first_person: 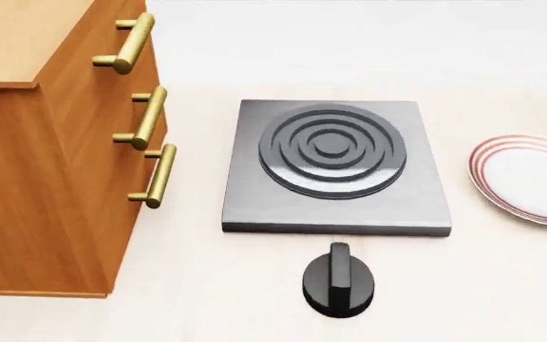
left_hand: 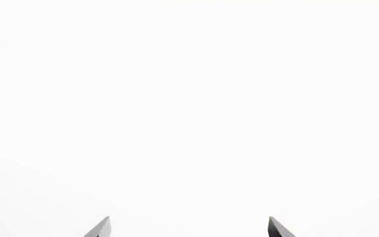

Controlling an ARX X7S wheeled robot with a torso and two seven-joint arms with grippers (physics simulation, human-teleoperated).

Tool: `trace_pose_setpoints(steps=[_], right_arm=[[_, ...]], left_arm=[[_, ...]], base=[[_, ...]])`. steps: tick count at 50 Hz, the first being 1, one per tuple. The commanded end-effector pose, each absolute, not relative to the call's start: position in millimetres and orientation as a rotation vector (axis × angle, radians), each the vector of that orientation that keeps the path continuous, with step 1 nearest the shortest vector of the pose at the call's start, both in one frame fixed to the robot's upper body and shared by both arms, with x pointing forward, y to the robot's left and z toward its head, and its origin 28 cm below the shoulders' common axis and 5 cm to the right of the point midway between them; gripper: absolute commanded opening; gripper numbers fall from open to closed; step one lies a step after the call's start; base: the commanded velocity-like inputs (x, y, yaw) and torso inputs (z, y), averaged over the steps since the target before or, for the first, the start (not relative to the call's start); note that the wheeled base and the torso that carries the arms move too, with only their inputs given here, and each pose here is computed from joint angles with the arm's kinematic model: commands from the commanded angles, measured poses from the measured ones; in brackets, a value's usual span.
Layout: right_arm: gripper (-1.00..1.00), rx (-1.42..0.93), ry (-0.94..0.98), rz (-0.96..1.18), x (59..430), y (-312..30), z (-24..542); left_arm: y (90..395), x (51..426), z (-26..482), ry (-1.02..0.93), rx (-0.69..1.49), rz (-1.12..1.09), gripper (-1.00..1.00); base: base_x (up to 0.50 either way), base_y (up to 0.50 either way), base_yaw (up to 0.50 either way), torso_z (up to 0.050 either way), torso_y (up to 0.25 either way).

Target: Put the bowl on the stove.

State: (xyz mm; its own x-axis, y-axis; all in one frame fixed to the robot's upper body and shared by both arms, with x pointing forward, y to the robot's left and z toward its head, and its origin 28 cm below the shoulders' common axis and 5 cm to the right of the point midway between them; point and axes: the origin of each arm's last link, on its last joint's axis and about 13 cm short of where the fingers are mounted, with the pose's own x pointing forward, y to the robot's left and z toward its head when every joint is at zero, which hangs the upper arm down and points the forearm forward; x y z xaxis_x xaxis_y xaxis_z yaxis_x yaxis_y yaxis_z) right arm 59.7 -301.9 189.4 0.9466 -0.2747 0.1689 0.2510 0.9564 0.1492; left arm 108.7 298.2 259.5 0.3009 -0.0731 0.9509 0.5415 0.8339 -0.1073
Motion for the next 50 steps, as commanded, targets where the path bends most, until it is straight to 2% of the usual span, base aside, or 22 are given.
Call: trace_pose_setpoints(steps=[1, 28, 33, 41, 50], right_arm=[[1.00, 0.119, -0.180, -0.291, 57, -303, 185], [1.00, 0.107, -0.171, -0.253, 65, -303, 199], [1.00, 0.073, -0.089, -0.248, 66, -307, 204], [1.00, 0.068, 0.105, -0.106, 68, -314, 210], [1.00, 0.078, 0.265, -0.134, 58, -329, 216]], left_arm=[[300, 108, 258, -1.224, -0.423, -0.407, 1.00], [300, 109, 257, -1.220, -0.427, -0.415, 1.00], [299, 109, 256, -1.218, -0.429, -0.417, 1.00], [298, 110, 255, -1.210, -0.426, -0.422, 1.00], [300, 110, 256, -1.213, -0.450, -0.419, 1.00]], base=[[0.50, 0.00, 0.00, 0.000, 0.000], [0.50, 0.00, 0.00, 0.000, 0.001], [0.10, 0.00, 0.00, 0.000, 0.000], [0.00, 0.00, 0.00, 0.000, 0.000], [0.00, 0.00, 0.00, 0.000, 0.000]])
